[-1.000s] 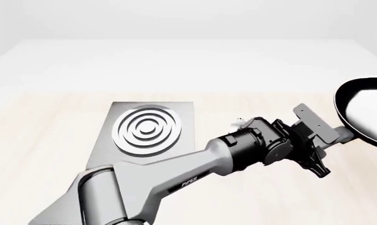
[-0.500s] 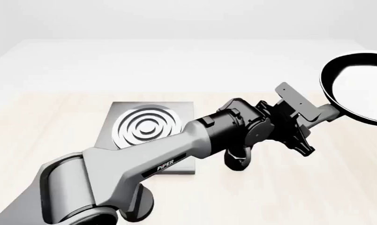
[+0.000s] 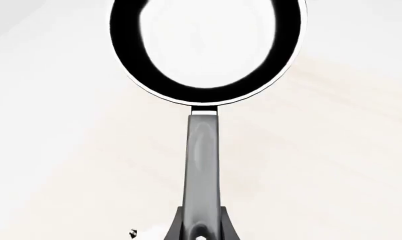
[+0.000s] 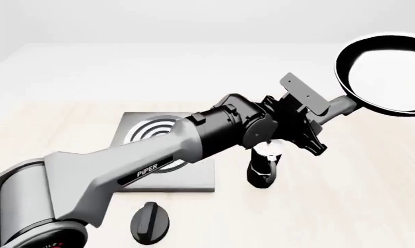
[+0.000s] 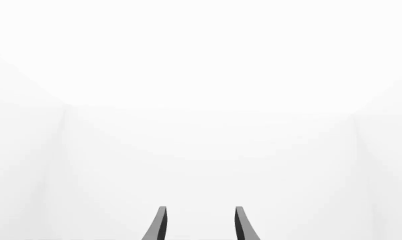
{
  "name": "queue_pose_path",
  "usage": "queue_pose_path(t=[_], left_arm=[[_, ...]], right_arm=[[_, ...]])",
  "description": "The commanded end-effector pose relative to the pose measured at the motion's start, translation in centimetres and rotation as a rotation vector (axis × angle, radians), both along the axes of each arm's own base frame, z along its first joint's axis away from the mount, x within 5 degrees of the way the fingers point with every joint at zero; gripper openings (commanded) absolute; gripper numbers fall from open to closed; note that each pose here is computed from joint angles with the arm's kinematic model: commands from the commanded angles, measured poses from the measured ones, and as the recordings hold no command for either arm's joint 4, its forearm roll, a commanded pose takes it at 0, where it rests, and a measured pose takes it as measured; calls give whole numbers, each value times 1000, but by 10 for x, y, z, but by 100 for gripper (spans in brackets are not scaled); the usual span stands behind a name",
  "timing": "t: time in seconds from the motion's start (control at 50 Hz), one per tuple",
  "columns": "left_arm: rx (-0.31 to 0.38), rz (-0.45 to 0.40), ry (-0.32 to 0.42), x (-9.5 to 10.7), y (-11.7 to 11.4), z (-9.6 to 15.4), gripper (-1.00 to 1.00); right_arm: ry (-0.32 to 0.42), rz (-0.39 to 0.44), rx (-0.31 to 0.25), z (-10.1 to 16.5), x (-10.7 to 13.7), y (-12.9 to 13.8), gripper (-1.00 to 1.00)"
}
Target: Put the frying pan on the stove.
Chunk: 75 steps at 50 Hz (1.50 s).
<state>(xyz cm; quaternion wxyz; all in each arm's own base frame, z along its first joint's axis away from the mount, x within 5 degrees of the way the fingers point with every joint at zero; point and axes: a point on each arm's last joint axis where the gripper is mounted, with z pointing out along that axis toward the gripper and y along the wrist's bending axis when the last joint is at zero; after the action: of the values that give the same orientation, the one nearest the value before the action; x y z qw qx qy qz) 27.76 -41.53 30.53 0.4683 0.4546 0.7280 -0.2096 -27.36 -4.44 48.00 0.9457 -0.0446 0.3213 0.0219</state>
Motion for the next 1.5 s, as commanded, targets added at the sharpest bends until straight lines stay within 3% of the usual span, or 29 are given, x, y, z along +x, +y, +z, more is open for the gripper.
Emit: queue_pose_path(t=[0.02,0.56,0.92,1.5], left_arm=[[-59,28,-48,2,26,28,-100],[-102,96,-75,-3,81,48,-100],[-126,171,-98,-11,136,59,-100],[-115,302,-92,-22,208,49,-100]], right_arm=[[6,-2,-5,0,2,-1,100],[13,-13,-17,2,19,2,100],[14,-28,-21,2,16,4,100],[24,-31,-29,1,18,3,100]])
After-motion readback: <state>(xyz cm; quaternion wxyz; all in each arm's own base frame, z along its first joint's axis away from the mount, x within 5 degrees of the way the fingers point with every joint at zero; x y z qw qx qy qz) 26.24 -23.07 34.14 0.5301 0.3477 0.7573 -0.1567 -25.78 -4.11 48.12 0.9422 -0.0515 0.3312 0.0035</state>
